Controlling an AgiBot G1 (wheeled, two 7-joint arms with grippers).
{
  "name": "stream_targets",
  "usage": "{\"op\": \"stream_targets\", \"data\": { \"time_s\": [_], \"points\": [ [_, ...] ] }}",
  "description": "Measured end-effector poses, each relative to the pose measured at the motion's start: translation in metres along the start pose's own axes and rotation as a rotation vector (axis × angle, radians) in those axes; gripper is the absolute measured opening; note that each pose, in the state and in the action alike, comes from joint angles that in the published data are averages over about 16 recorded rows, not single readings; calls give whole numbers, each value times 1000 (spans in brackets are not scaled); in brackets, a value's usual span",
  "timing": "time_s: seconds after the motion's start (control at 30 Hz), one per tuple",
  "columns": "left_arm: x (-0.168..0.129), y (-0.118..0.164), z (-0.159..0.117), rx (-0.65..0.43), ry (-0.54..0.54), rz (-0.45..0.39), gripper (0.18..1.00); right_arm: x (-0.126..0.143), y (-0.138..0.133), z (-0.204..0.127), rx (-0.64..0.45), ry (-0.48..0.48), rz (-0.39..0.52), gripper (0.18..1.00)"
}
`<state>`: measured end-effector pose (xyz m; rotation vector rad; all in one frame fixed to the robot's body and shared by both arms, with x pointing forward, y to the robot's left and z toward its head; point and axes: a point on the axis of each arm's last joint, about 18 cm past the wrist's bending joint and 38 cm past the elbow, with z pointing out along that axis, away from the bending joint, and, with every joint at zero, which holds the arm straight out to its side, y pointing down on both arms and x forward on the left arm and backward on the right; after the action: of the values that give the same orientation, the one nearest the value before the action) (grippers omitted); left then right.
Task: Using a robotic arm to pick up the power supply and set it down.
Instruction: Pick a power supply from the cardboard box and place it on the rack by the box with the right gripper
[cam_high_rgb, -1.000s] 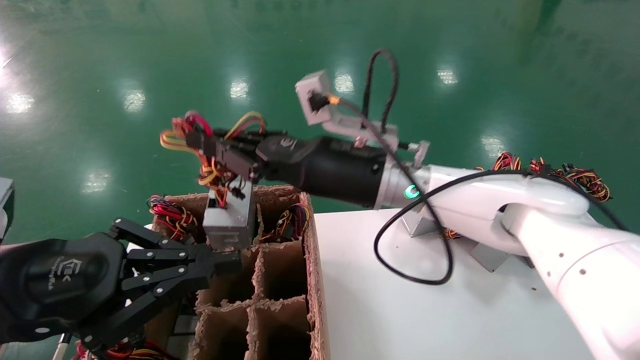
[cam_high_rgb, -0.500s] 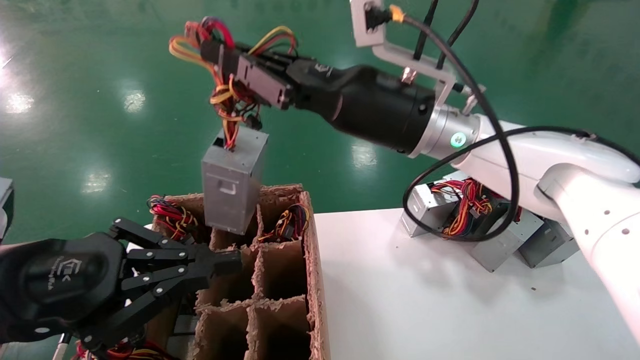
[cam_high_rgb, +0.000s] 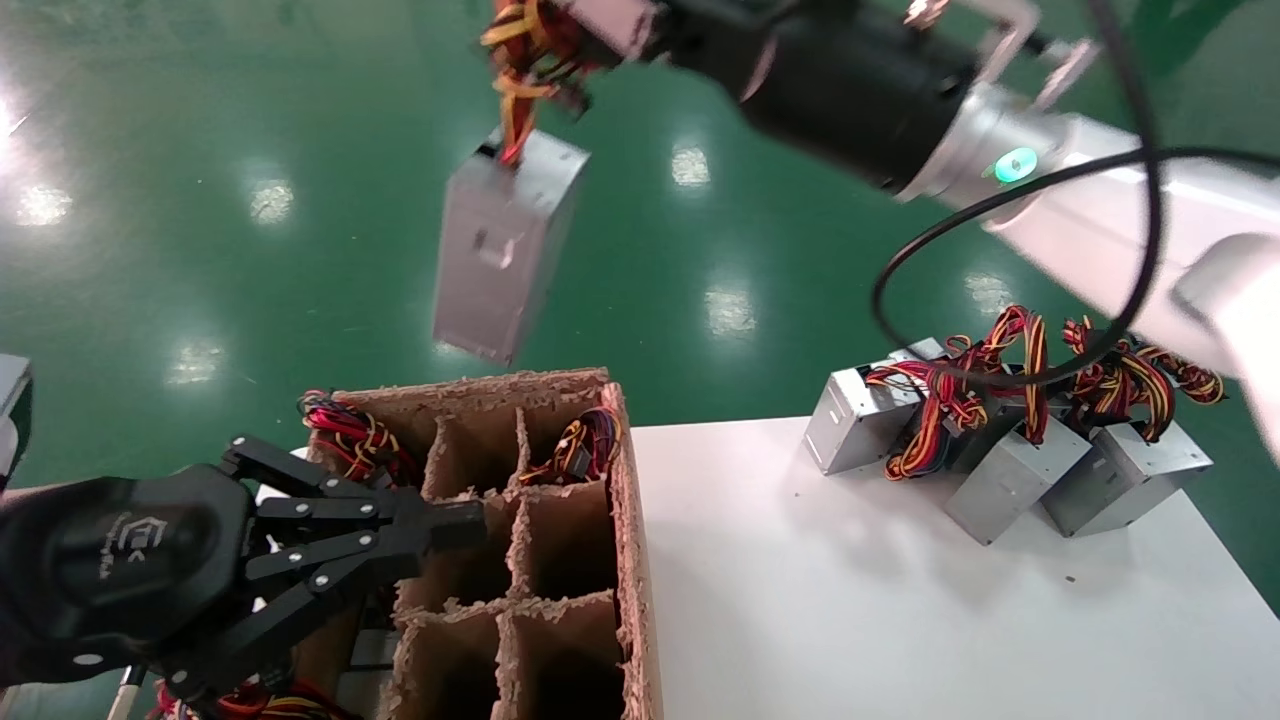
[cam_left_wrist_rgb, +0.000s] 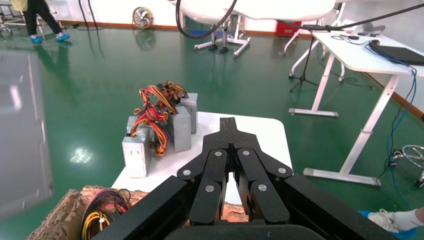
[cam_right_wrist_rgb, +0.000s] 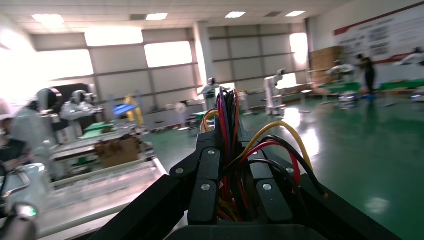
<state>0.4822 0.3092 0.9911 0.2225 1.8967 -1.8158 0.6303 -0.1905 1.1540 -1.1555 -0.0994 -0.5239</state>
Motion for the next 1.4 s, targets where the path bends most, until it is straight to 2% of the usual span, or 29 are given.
{"op": "stream_targets", "data": {
  "time_s": [0.3, 0.53, 0.93, 1.4],
  "points": [
    [0, 0, 0, 0, 0, 0, 191, 23, -29, -56, -3, 121, -52, 214],
    [0, 0, 0, 0, 0, 0, 191, 35, -30, -120, -60, 234, -47, 213],
    [0, 0, 0, 0, 0, 0, 191, 31, 10, -223, -183, 394, 59, 212],
    [0, 0, 0, 0, 0, 0, 191, 19, 64, -289, -288, 555, 167, 210]
  ]
}}
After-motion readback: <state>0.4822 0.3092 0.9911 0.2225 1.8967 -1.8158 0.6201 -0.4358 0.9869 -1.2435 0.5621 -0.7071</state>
